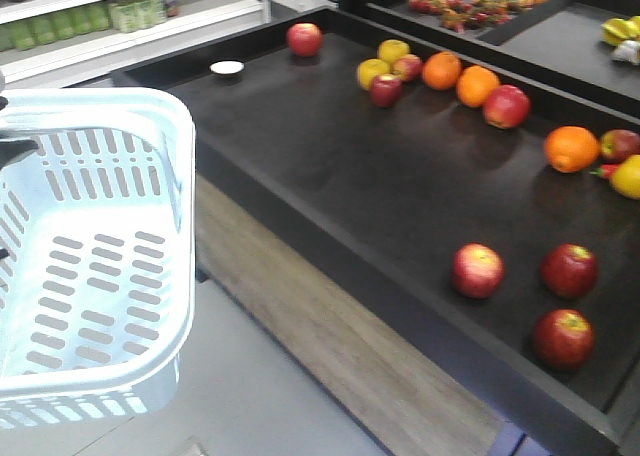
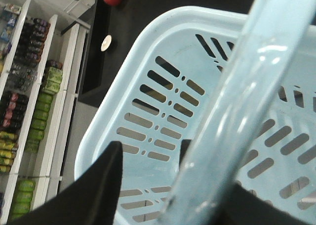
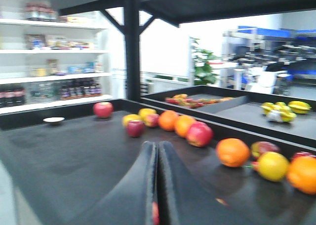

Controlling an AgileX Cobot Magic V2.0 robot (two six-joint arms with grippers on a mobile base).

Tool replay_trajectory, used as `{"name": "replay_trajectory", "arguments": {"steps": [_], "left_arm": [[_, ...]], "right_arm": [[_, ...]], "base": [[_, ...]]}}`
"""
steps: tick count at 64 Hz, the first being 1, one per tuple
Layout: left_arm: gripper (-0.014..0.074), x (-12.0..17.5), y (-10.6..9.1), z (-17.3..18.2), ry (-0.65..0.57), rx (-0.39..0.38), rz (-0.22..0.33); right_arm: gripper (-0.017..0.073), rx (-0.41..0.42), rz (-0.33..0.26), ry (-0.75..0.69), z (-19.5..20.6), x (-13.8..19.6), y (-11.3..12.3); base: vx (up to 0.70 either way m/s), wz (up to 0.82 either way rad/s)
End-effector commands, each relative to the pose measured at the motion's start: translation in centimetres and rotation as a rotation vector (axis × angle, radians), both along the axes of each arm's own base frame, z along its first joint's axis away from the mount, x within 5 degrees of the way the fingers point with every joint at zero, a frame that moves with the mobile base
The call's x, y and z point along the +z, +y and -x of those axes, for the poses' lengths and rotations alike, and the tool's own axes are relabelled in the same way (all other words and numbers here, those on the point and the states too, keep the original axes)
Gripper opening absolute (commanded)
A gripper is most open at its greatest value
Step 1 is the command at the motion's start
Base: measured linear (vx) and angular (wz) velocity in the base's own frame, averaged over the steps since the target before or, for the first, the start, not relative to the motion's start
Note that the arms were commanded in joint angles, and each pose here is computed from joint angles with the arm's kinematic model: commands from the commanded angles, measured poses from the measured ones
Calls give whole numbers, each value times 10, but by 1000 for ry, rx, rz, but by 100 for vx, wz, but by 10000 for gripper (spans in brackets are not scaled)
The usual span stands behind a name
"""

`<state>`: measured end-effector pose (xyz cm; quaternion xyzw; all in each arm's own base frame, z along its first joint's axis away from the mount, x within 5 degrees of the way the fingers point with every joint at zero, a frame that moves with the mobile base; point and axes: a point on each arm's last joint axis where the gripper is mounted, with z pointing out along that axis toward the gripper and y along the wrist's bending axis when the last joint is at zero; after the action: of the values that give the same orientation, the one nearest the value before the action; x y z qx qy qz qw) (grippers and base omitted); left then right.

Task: Pick three apples into basket with both arms
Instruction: 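Turn the base away from the fruit table carrying the basket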

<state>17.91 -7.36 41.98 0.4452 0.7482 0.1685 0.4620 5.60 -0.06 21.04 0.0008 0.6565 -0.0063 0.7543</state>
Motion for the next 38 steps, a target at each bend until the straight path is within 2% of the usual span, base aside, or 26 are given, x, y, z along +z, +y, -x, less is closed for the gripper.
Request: {"name": "replay_trajectory", "arguments": {"steps": [1, 38], "left_arm": [[-7, 21, 1, 3, -123, -20, 52], [-7, 21, 1, 3, -123, -20, 52]], "right_arm": [[-9, -2, 11, -68, 1, 2, 0], [-9, -2, 11, -68, 1, 2, 0]], "base": [[-9, 46], [-5, 51]]}}
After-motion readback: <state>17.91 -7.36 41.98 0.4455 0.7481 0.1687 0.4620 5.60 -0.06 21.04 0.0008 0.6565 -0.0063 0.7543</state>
